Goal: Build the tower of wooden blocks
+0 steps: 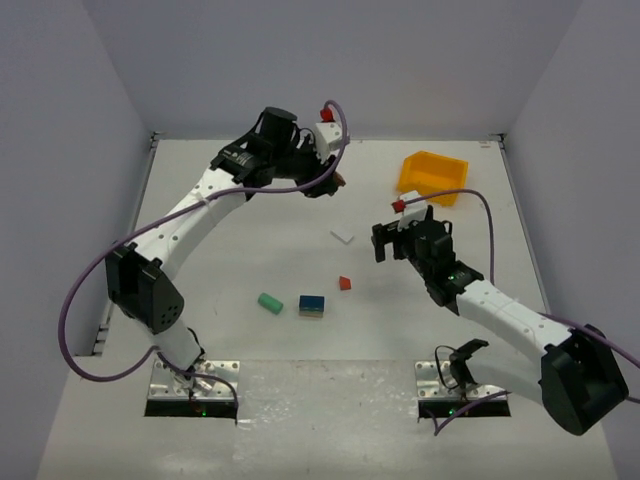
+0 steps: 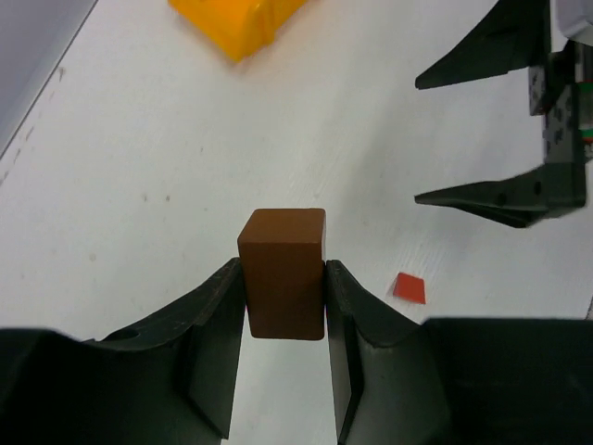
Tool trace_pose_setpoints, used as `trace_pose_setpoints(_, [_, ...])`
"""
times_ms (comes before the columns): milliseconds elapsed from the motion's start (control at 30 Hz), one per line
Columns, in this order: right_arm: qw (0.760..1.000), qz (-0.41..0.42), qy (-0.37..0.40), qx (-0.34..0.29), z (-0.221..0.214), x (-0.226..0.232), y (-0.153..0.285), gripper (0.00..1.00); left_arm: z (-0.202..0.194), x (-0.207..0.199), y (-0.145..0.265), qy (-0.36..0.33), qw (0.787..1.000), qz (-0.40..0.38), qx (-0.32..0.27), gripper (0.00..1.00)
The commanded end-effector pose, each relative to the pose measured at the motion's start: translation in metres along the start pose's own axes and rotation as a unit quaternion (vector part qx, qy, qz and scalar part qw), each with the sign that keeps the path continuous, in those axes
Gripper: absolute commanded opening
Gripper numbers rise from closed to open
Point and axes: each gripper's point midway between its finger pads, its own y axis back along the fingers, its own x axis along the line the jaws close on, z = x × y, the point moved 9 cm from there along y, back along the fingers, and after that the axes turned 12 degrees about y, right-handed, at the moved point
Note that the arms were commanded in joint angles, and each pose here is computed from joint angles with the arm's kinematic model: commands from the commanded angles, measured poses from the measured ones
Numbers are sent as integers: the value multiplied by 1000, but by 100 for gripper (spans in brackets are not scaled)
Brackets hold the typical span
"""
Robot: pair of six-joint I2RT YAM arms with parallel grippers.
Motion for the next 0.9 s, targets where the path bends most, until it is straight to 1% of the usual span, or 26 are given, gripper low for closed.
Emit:
trace_pose_setpoints(0, [971, 183, 133, -79, 51, 66, -13, 99, 32, 11, 64, 51, 973, 153, -167, 0])
trace_pose_setpoints(67, [956, 239, 150, -85, 66, 93, -21, 99, 35, 24, 88, 86, 942, 230, -231, 0])
trace_pose_setpoints(100, [946, 268, 153, -99, 77, 104, -22, 99, 39, 24, 104, 121, 920, 255, -272, 0])
trace_pose_setpoints(167, [920, 332, 180, -104, 73, 135, -25, 99, 35, 37, 125, 175, 872, 323, -325, 0])
trace_pose_setpoints(200, [909, 346, 201, -116, 77, 149, -22, 99, 35, 41, 136, 199, 849, 346, -346, 0])
trace_pose_setpoints(233, [896, 368, 218, -116, 75, 166, -21, 99, 32, 43, 142, 215, 833, 364, -357, 0])
trace_pose_setpoints(267, [882, 396, 232, -107, 69, 185, -22, 99, 26, 45, 145, 226, 822, 379, -361, 0])
trace_pose_setpoints(300, [876, 409, 230, -111, 78, 197, -23, 99, 24, 45, 149, 242, 807, 390, -371, 0])
trace_pose_setpoints(367, [862, 443, 234, -81, 69, 225, -27, 99, 16, 47, 152, 255, 790, 414, -374, 0])
trace_pose_setpoints(400, [862, 439, 238, -82, 74, 234, -29, 99, 14, 46, 154, 261, 784, 420, -376, 0])
trace_pose_setpoints(467, [866, 424, 258, -69, 67, 259, -34, 99, 8, 46, 156, 268, 775, 433, -375, 0])
trace_pose_setpoints(567, [842, 465, 265, -65, 57, 302, -29, 99, 8, 44, 162, 271, 764, 439, -387, 0])
trace_pose_setpoints(667, [843, 458, 278, -55, 46, 331, -28, 99, 10, 41, 164, 269, 771, 429, -385, 0])
trace_pose_setpoints(700, [848, 450, 276, -48, 43, 338, -29, 99, 10, 40, 164, 268, 773, 428, -383, 0])
trace_pose_setpoints(733, [853, 443, 272, -43, 43, 342, -32, 99, 9, 39, 165, 267, 774, 427, -384, 0])
trace_pose_setpoints(767, [858, 439, 265, -25, 32, 346, -37, 99, 8, 39, 164, 267, 774, 426, -385, 0])
trace_pose_setpoints(833, [859, 439, 264, -8, 22, 353, -43, 99, 8, 37, 166, 265, 773, 423, -391, 0])
trace_pose_setpoints(867, [862, 434, 264, -1, 18, 355, -44, 97, 8, 37, 165, 264, 776, 418, -391, 0])
